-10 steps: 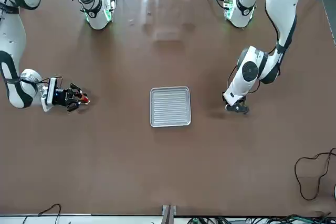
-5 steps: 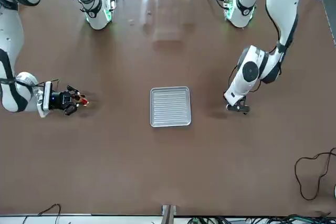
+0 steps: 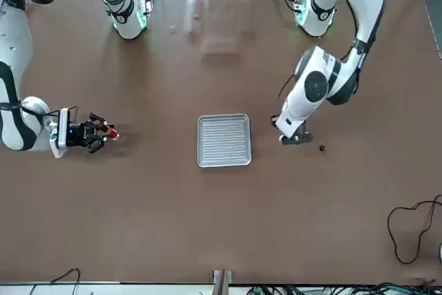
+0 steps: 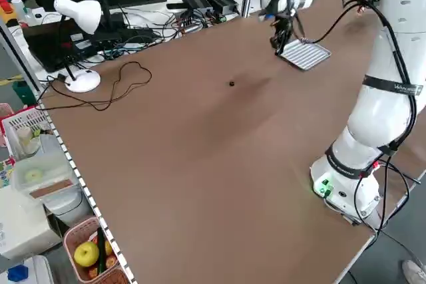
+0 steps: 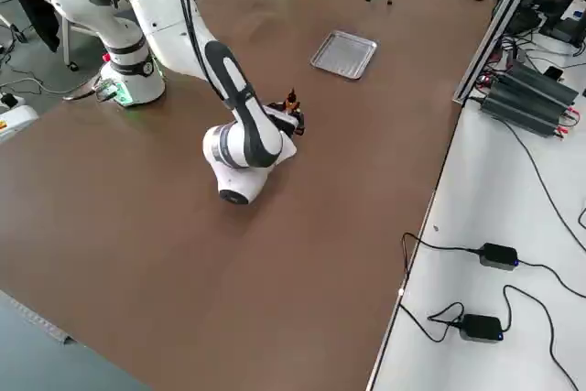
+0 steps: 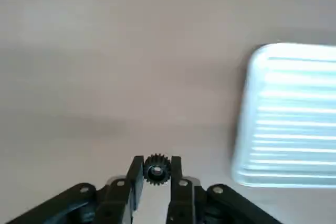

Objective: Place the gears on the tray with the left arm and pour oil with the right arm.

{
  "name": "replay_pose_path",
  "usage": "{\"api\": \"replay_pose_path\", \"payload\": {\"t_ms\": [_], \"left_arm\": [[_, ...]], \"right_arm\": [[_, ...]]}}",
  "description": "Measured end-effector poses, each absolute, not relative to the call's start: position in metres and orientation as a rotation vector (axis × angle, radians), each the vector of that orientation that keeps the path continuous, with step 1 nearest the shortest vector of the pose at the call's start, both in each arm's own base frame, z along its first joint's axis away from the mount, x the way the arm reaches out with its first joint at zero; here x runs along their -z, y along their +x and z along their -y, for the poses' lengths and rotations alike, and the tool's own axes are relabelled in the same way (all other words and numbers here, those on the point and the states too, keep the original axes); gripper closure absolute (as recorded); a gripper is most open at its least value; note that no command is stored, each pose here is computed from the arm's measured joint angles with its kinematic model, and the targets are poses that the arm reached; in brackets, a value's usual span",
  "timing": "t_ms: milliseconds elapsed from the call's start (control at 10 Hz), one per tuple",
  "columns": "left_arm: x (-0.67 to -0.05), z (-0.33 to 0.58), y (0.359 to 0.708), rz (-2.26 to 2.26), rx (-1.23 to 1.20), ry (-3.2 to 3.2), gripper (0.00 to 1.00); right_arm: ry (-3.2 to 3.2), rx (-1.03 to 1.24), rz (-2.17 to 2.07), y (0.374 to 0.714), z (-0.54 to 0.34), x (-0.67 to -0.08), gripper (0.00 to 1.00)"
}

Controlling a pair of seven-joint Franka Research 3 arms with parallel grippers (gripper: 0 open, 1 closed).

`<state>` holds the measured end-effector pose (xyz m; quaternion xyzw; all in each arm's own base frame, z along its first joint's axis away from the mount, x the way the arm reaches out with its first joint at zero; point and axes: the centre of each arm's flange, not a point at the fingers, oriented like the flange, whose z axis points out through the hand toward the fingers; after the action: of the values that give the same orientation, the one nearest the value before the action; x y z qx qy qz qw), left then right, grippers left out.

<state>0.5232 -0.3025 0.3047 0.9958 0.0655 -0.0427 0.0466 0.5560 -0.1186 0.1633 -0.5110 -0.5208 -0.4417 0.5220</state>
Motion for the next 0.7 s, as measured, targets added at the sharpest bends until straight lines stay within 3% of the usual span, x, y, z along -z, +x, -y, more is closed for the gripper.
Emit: {"api": "replay_pose_path", "payload": {"t_ms": [300,700], "left_arm": [[-0.315,0.412,0.504,-0.374,0.159,2.946,0.75],[-0.272,0.492,0.484,-0.384,0.086,3.006,0.75]], "right_arm": [[-1.211,1.049,1.212,0.551,0.101,-0.163,0.69],[-1.203,1.042,1.161,0.549,0.080,-0.161,0.69]]}}
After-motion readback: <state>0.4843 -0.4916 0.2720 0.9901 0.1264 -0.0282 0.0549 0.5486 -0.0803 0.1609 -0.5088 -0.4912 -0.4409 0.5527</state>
